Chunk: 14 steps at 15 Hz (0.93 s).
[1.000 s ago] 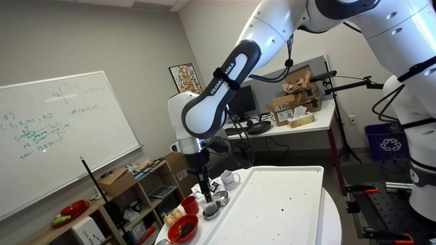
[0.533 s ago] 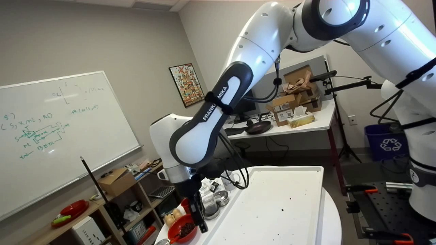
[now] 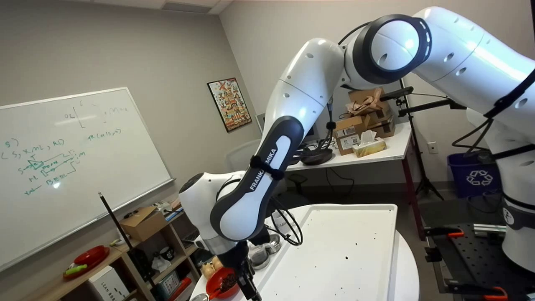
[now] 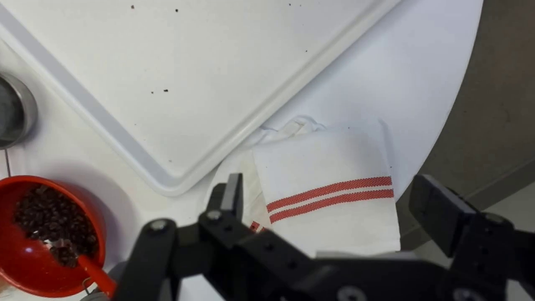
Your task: Pick up the cloth from the table and clean the tray
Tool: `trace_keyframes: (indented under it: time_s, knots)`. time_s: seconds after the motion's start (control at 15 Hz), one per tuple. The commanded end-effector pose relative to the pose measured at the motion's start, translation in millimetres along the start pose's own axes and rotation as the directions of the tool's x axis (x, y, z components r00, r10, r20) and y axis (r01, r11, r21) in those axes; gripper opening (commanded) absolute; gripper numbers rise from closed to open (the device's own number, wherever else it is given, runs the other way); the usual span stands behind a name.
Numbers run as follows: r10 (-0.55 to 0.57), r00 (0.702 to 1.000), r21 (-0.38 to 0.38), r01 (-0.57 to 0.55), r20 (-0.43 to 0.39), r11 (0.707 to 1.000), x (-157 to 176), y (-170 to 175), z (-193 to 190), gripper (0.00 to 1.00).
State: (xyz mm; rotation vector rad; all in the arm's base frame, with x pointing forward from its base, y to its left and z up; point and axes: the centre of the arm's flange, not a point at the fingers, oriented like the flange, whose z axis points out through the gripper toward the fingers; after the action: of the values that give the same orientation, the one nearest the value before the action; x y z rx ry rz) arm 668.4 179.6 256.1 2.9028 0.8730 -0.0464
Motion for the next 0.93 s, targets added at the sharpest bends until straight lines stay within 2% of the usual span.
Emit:
trace_keyframes:
  time_s: [0.0,0.27,0.47,0.53,0.87]
  knots:
    - [-0.090,0.996,-0.006,0.090,0.020,0.996,26,6,24,1.00]
    - [-0.208,0.977,-0.003,0.209,0.051,0.978,39,-6,38,1.00]
    - [-0.297,0.951,-0.013,0.300,0.089,0.954,43,-20,38,1.00]
    - [-0.234,0.971,0.008,0.234,0.055,0.972,27,-18,43,1.00]
    - [-0.272,0.960,-0.001,0.273,0.071,0.962,32,-24,40,1.00]
